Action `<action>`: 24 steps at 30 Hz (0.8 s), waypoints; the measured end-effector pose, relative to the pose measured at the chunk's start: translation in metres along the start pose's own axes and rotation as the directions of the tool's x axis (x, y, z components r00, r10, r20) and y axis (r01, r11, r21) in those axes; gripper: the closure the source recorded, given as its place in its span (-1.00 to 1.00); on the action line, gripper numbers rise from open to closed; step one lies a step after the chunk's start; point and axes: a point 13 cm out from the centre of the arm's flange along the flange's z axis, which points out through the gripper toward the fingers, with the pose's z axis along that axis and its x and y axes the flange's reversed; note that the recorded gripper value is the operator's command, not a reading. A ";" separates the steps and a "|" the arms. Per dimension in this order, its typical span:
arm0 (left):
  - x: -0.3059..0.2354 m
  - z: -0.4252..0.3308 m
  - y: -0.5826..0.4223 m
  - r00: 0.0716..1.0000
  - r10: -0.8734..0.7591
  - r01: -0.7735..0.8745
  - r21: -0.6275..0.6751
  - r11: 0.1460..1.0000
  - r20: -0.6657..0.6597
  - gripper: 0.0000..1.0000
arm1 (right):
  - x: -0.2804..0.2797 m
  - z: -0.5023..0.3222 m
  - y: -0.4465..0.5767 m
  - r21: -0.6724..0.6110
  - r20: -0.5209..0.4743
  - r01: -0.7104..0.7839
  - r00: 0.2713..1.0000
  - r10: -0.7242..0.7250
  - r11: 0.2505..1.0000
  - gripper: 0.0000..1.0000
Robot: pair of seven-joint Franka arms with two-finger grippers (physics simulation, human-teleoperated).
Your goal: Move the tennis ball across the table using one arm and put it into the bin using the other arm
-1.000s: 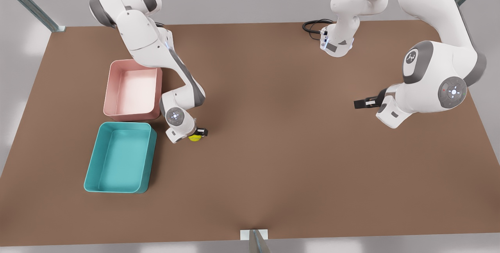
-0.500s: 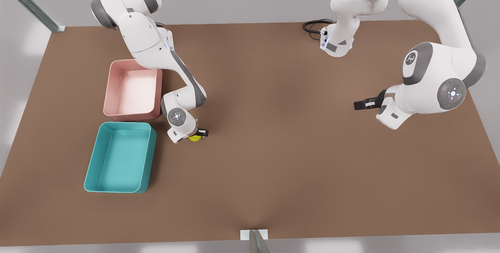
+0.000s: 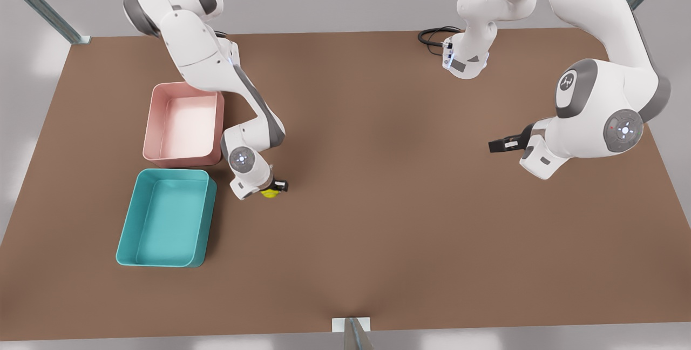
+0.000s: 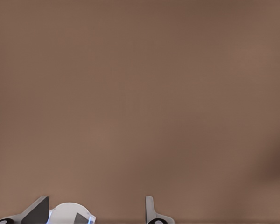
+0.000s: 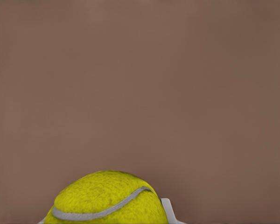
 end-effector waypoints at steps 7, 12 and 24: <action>0.002 0.002 -0.004 1.000 0.005 -0.005 -0.002 1.000 -0.004 -1.00 | -0.087 -0.100 -0.062 0.022 0.103 0.015 0.995 -0.018 1.000 -0.36; 0.004 0.003 -0.008 1.000 0.011 -0.011 -0.003 1.000 -0.005 -1.00 | -0.154 -0.144 -0.204 0.109 0.132 0.007 0.991 -0.021 0.994 -0.36; 0.004 0.005 -0.011 1.000 0.014 -0.015 -0.006 1.000 -0.011 -1.00 | -0.158 -0.098 -0.294 0.153 -0.016 0.222 0.975 -0.222 0.963 -1.00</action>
